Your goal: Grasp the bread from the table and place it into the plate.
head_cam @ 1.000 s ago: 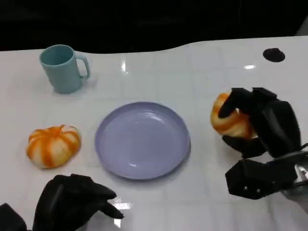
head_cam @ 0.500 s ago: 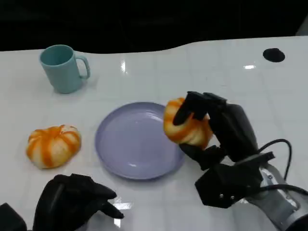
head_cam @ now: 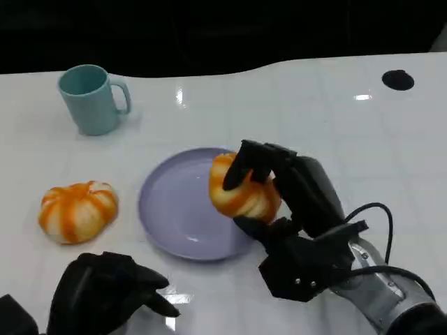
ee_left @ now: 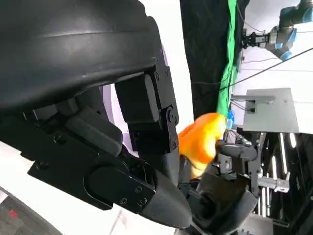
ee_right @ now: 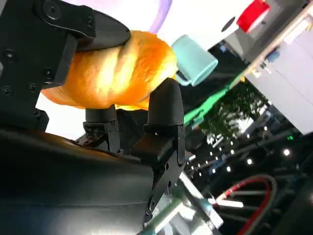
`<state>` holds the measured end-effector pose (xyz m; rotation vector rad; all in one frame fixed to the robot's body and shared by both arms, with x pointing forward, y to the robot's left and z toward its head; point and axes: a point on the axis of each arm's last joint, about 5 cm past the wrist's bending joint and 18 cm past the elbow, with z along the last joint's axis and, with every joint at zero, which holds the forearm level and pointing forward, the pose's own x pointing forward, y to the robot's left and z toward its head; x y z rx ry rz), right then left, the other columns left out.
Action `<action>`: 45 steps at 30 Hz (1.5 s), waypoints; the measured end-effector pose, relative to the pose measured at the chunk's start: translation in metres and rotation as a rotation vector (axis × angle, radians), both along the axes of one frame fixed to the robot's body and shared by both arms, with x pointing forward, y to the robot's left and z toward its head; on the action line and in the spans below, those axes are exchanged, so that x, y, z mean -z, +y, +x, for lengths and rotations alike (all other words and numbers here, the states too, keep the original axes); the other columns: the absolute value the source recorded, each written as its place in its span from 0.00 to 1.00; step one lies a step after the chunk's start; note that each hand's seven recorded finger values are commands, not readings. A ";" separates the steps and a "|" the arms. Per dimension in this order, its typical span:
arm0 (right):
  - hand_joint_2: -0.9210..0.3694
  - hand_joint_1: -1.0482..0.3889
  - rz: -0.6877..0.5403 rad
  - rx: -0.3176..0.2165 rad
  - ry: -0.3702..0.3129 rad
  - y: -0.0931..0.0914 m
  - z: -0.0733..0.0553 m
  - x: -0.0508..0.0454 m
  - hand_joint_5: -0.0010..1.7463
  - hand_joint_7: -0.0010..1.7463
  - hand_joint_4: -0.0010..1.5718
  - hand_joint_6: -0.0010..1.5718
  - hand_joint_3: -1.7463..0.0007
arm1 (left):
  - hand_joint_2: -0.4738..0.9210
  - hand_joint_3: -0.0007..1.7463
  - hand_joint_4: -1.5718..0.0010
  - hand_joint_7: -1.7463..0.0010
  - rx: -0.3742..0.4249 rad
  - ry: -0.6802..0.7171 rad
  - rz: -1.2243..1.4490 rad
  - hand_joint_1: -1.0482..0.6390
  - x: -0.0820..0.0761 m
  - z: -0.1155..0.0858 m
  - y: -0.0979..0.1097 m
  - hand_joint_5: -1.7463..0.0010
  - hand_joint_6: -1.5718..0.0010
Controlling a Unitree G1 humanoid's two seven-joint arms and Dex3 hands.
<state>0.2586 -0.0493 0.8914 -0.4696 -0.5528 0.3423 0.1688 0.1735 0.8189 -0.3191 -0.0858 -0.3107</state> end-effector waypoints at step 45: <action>0.01 0.68 -0.151 -0.211 0.089 -0.070 -0.031 -0.0242 0.48 0.12 0.15 0.36 1.00 | 0.90 0.00 0.00 0.94 0.002 -0.003 0.003 0.00 0.000 0.000 0.000 0.79 0.00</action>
